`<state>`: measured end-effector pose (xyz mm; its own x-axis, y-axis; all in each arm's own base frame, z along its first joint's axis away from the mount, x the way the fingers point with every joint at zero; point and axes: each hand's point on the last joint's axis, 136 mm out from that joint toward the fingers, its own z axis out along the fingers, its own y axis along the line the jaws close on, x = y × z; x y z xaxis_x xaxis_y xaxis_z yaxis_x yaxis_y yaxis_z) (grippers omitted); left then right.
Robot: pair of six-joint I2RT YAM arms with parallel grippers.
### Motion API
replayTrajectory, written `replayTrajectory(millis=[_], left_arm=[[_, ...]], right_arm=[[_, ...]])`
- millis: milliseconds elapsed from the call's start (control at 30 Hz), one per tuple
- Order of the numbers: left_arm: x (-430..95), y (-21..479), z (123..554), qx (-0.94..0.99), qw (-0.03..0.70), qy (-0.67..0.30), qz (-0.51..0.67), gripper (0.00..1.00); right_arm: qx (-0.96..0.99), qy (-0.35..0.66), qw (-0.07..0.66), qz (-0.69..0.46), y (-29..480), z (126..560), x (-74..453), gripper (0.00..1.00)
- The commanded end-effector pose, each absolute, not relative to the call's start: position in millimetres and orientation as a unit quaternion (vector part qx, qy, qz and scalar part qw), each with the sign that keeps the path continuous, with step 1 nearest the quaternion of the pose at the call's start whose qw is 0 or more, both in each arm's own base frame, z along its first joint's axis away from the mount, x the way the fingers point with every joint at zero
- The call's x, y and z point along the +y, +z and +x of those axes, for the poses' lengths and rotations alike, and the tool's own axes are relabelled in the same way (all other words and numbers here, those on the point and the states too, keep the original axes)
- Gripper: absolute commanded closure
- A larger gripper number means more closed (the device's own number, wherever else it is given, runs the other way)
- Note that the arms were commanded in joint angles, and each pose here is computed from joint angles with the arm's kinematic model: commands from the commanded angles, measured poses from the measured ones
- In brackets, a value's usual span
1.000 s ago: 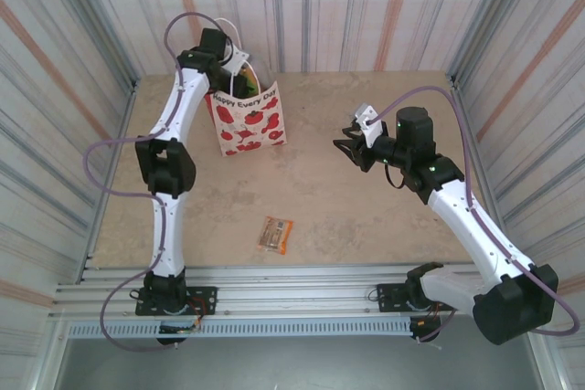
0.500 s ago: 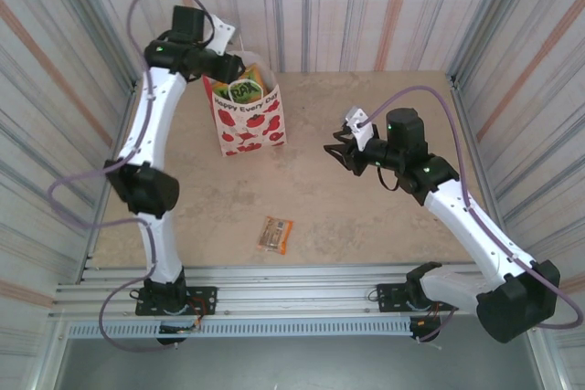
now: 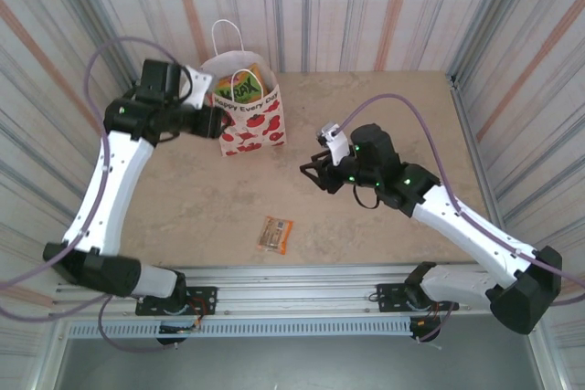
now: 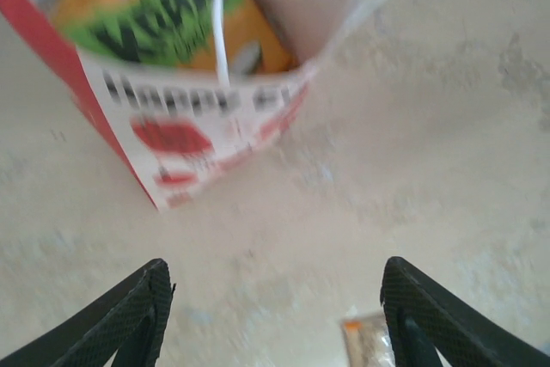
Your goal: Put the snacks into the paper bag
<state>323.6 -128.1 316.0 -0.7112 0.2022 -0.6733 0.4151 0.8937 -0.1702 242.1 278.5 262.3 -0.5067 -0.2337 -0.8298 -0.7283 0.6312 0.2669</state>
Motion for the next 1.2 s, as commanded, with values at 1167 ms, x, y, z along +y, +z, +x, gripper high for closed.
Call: replayTrajectory(millis=[1167], left_arm=[[-163.7, 90.6, 180.1, 0.949, 0.107, -0.295, 0.01, 0.37]], right_arm=[[0.954, 0.29, 0.032, 0.065, 18.9, 171.3, 340.1, 0.51]])
